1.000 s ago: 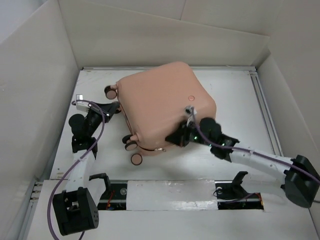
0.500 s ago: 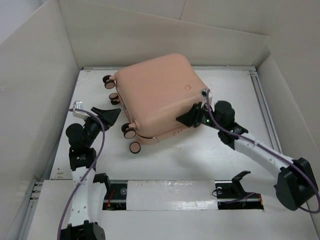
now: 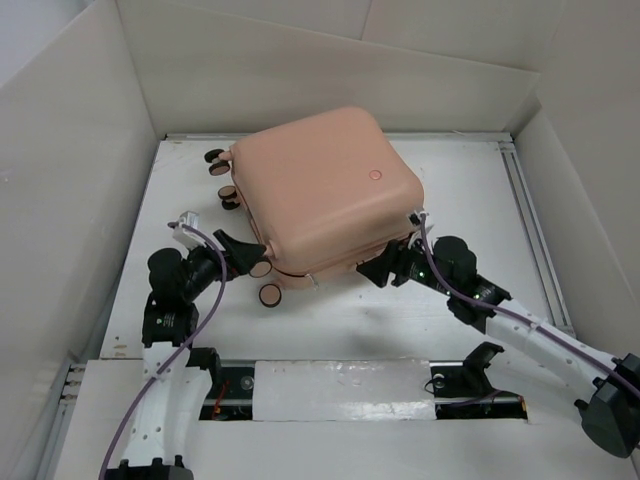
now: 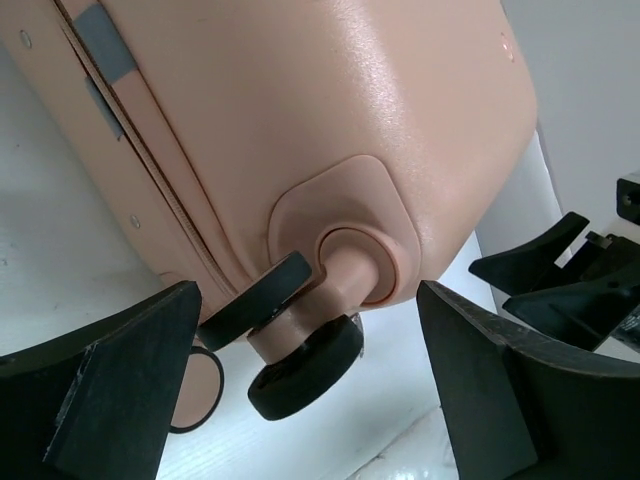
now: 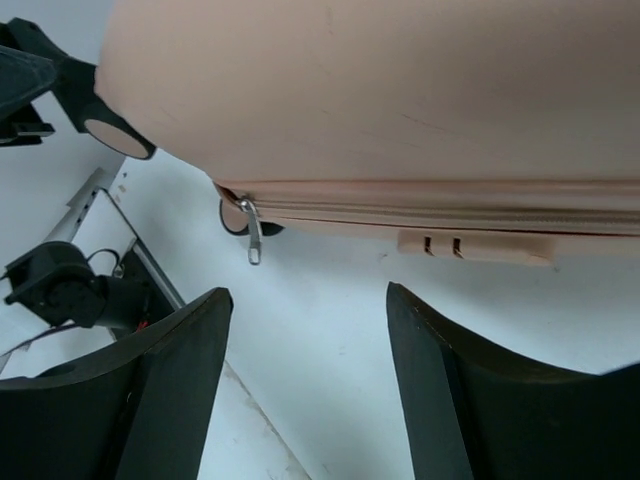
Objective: Pack the luggage
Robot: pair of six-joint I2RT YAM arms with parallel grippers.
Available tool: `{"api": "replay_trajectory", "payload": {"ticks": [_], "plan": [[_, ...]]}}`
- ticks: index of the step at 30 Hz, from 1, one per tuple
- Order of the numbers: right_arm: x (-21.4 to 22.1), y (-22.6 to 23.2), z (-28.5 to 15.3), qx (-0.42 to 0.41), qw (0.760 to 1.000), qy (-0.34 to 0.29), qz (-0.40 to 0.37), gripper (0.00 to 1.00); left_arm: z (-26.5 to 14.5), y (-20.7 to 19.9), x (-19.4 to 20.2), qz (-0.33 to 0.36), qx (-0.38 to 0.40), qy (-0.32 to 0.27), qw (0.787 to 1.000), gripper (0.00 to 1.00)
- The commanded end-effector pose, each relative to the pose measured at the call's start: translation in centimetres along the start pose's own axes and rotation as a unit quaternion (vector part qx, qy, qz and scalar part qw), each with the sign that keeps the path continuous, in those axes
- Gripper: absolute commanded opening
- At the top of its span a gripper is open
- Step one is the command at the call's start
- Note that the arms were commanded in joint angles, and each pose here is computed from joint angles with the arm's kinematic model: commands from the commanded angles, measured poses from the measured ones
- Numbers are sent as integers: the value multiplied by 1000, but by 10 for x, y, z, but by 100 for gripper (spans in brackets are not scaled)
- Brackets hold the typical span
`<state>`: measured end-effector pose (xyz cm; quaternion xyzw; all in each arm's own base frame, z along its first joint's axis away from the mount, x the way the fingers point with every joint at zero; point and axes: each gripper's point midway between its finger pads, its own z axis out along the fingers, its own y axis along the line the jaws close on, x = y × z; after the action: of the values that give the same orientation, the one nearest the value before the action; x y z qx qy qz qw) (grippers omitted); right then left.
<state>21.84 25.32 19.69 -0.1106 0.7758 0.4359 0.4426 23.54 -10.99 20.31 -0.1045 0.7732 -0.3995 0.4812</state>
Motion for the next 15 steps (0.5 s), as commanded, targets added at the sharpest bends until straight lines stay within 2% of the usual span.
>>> {"api": "replay_trajectory", "payload": {"ticks": [1,4,6,9,13,15], "plan": [[-2,-1,-2,7,1000,-9,-1,70,2,-8,-2,16,16,12,1000,87],[-1,0,-3,2,1000,-7,-1,71,7,-3,7,1,18,41,999,82],[-2,4,-4,-5,1000,-7,-2,72,8,-2,10,-1,20,45,999,77],[5,9,-3,-15,1000,5,-3,73,8,-5,12,3,34,49,998,74],[35,22,7,-45,997,57,-12,70,10,-11,17,6,62,65,996,61],[41,36,14,-53,996,66,-21,69,9,-15,19,5,76,69,995,47]]}}
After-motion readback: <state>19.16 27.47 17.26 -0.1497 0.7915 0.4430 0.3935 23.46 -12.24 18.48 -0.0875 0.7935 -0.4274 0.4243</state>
